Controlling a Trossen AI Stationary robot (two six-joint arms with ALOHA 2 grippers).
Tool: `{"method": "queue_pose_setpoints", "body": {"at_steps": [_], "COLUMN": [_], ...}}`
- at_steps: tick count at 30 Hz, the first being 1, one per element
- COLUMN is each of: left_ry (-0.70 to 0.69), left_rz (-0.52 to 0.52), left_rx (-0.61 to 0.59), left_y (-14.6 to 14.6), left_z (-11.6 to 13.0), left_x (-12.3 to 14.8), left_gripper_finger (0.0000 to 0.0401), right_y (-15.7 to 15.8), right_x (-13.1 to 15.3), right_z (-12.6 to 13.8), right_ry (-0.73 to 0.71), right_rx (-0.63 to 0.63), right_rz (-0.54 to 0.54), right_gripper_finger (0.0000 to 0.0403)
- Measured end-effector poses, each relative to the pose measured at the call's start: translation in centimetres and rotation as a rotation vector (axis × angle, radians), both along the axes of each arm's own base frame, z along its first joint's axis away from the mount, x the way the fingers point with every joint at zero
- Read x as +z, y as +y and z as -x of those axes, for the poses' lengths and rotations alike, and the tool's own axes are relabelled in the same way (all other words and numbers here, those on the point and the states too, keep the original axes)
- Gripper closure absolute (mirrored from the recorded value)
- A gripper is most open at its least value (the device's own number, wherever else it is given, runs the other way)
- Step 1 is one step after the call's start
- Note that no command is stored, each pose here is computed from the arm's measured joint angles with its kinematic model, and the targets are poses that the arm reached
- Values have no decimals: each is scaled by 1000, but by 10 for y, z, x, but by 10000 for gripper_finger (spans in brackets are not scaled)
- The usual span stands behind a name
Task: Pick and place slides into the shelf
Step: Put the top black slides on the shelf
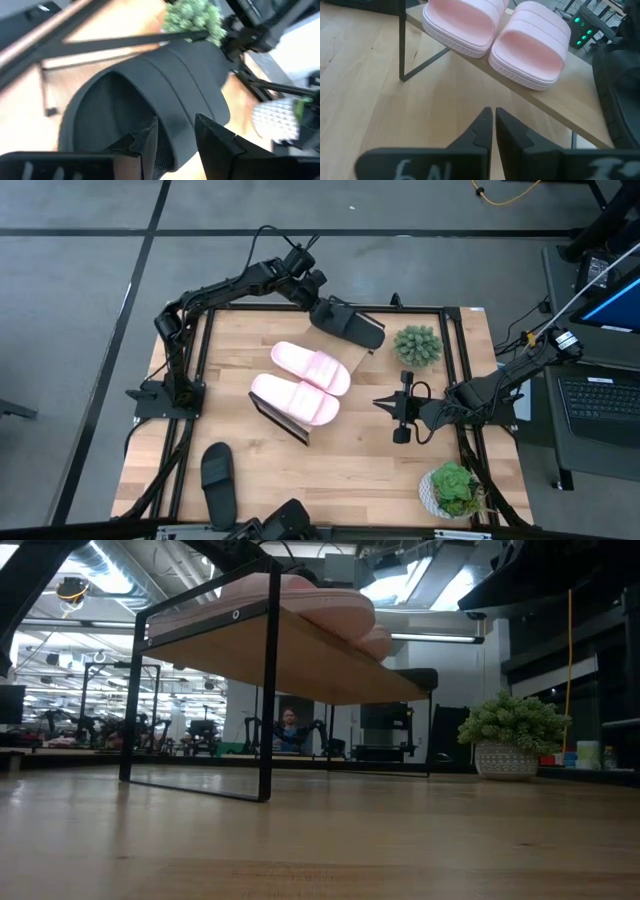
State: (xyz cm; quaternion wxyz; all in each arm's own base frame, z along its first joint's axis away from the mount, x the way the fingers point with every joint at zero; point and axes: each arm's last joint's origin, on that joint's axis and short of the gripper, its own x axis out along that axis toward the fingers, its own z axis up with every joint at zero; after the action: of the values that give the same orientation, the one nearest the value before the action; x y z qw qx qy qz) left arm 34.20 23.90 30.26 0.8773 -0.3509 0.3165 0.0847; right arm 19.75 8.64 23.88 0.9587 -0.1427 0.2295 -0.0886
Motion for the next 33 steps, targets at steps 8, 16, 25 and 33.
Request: {"method": "queue_pose_setpoints", "body": {"at_steps": [8, 16, 25, 33], "left_ry": [16, -49, -102, -107], "left_rz": [-106, -155, -139, -214], "left_rx": [88, 93, 23, -85], "left_y": [5, 8, 6, -21], "left_z": [-1, -6, 0, 20], "left_x": [2, 8, 17, 50], "left_gripper_finger": [276, 276, 276, 276], "right_y": [1, 1, 1, 1], "right_x": [0, 0, 0, -1], "right_z": [0, 0, 0, 0], "right_ry": [11, 11, 12, 18], "right_rx": [39, 39, 40, 40], "right_rz": [-20, -20, -18, -15], "right_gripper_finger": [397, 379, 389, 393]}}
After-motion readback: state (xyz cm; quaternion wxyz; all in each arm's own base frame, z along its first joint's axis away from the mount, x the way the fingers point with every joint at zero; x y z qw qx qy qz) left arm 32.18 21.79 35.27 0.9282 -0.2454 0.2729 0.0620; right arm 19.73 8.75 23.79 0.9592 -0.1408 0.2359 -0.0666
